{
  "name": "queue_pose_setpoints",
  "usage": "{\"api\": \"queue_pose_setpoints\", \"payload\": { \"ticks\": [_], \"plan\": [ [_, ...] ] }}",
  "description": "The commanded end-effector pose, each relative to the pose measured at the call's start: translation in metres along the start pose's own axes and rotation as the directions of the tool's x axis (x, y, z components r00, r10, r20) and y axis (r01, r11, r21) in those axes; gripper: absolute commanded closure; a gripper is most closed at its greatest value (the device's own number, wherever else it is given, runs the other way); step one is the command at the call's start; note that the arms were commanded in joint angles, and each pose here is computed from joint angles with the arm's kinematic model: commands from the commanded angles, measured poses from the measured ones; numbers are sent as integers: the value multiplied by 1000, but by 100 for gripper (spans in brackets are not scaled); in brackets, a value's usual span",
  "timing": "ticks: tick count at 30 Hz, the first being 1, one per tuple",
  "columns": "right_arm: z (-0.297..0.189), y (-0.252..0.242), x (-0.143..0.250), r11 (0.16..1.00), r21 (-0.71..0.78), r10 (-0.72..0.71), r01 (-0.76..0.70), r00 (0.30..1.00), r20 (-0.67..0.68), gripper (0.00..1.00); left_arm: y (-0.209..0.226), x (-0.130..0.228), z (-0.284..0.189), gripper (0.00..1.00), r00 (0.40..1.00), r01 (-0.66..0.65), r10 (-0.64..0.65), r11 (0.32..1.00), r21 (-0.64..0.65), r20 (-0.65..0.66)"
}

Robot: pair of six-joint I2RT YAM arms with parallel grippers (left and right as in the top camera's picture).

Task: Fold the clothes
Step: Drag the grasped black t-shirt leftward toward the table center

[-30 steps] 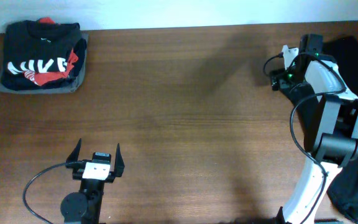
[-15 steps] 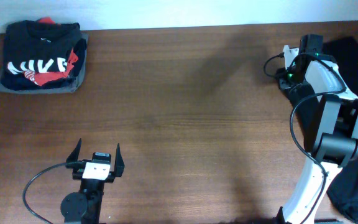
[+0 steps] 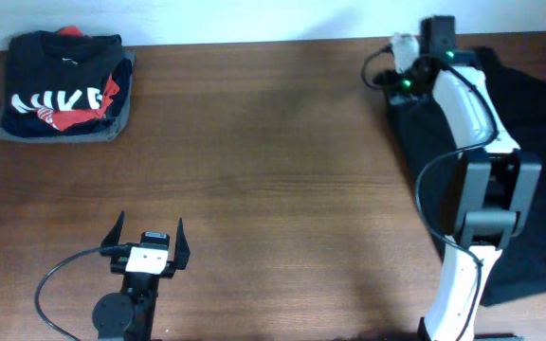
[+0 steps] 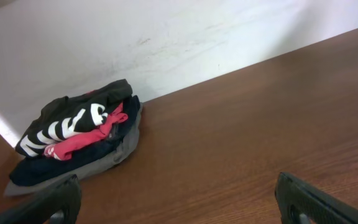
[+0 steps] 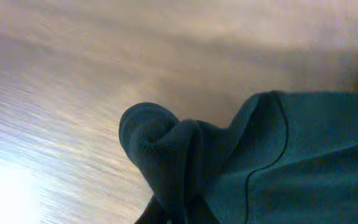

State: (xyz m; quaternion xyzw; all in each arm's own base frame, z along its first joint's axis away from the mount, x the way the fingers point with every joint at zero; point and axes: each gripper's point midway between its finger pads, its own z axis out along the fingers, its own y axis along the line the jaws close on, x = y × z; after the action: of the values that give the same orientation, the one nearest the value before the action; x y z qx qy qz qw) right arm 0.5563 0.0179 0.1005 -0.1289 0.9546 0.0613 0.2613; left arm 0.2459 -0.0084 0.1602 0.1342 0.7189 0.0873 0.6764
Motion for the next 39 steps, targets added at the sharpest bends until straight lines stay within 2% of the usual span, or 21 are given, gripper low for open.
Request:
{"api": "queue_pose_setpoints", "payload": {
  "ticks": [1, 5, 15, 18, 26, 33, 39],
  "plan": [
    [-19, 43, -32, 995, -96, -29, 37, 996, 84, 96, -1, 2, 0, 1, 1000, 11, -11, 1000, 4, 0],
    [-16, 97, -37, 971, -220, -74, 95, 992, 100, 96, -1, 2, 0, 1, 1000, 11, -11, 1000, 4, 0],
    [-11, 228, -40, 903, -393, -133, 172, 983, 125, 96, -1, 2, 0, 1, 1000, 11, -11, 1000, 4, 0],
    [-13, 286, -42, 876, -445, -133, 186, 980, 148, 96, -1, 2, 0, 1, 1000, 11, -11, 1000, 4, 0],
    [-15, 391, -6, 810, -541, -196, 225, 974, 111, 96, -1, 2, 0, 1, 1000, 11, -11, 1000, 4, 0],
    [-26, 445, 31, 764, -586, -282, 269, 957, 71, 96, -1, 2, 0, 1, 1000, 11, -11, 1000, 4, 0],
    [-30, 457, 50, 771, -598, -275, 217, 961, -6, 96, -1, 2, 0, 1, 1000, 11, -11, 1000, 4, 0]
  ]
}}
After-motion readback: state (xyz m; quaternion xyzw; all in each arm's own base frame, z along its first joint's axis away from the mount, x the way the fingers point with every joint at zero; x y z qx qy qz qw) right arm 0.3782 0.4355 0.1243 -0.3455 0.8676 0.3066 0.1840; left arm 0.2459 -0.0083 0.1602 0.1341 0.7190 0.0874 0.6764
